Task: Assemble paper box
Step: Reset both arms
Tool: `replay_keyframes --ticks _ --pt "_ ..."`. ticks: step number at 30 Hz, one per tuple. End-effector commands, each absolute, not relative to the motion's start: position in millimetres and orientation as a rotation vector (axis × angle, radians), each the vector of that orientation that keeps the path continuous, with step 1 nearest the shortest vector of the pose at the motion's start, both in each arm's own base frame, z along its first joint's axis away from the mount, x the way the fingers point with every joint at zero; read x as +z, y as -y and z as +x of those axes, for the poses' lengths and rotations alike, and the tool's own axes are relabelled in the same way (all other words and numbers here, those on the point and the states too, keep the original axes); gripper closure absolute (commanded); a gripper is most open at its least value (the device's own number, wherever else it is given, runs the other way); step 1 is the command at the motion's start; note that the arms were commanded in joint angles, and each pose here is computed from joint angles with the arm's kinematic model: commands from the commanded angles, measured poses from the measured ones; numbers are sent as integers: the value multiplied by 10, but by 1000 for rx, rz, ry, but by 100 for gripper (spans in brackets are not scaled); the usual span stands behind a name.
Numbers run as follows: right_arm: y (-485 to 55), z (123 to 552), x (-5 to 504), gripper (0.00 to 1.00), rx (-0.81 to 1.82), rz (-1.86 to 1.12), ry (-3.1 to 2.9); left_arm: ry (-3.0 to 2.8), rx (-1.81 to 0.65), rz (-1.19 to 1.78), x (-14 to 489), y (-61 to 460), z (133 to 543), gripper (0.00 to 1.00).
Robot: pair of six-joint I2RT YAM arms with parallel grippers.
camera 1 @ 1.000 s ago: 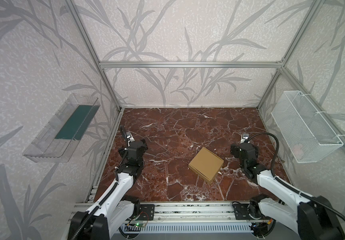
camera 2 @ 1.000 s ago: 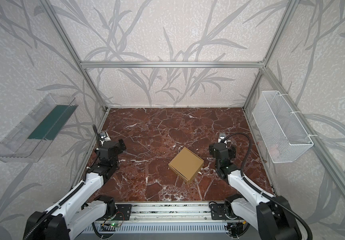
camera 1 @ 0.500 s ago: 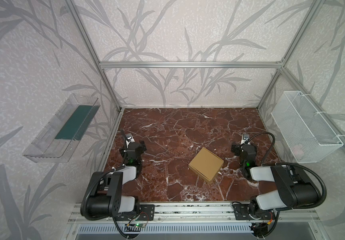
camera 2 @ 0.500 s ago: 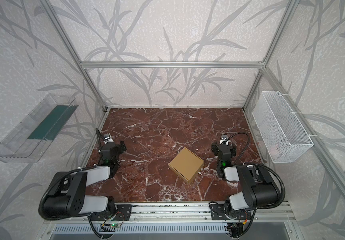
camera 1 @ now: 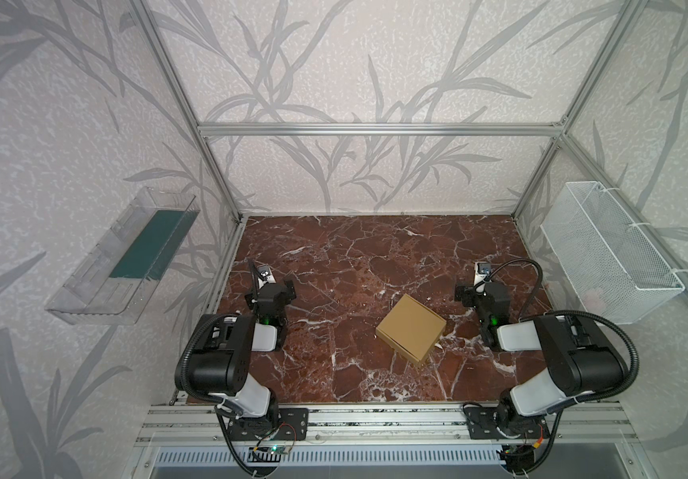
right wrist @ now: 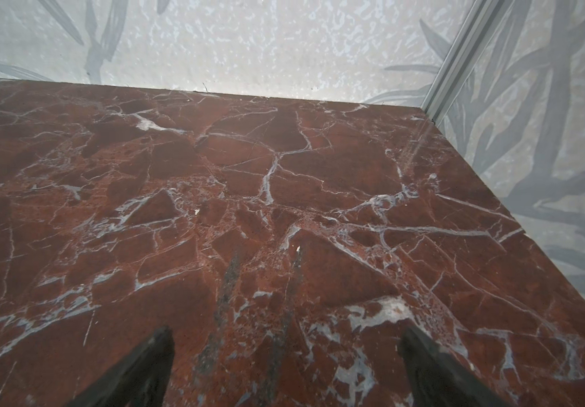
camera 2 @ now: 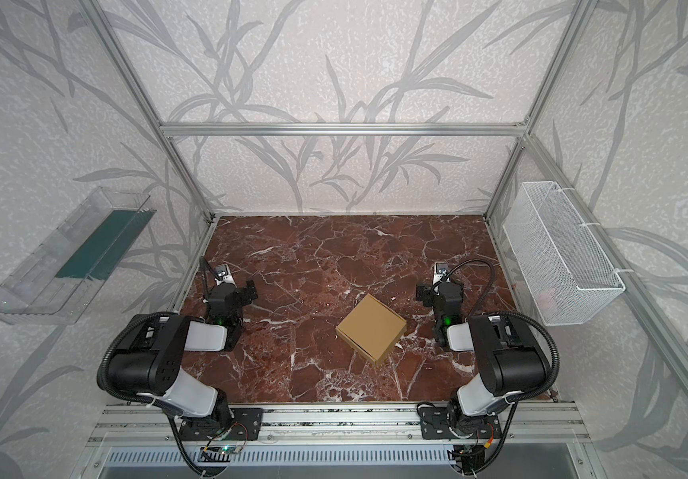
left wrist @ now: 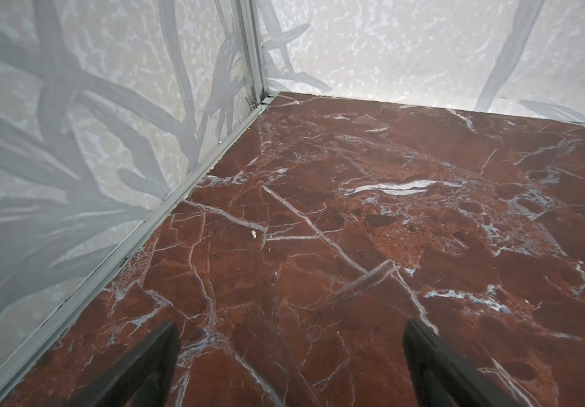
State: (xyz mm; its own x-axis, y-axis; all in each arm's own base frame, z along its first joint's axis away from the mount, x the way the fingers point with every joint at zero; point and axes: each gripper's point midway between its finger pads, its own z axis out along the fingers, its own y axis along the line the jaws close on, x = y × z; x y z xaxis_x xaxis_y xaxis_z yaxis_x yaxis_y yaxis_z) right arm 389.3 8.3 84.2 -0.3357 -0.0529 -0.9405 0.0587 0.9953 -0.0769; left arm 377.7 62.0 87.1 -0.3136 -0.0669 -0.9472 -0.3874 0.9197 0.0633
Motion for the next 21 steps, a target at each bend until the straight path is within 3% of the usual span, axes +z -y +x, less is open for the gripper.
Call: replay_keyframes --ticks 1,21 --pt "-105 3941 948 1 -106 -6 -1864 -1825 348 -328 1009 -629 3849 1" --pt "-102 3939 949 1 -105 -3 -1860 -1829 345 -323 1005 -618 3854 1"
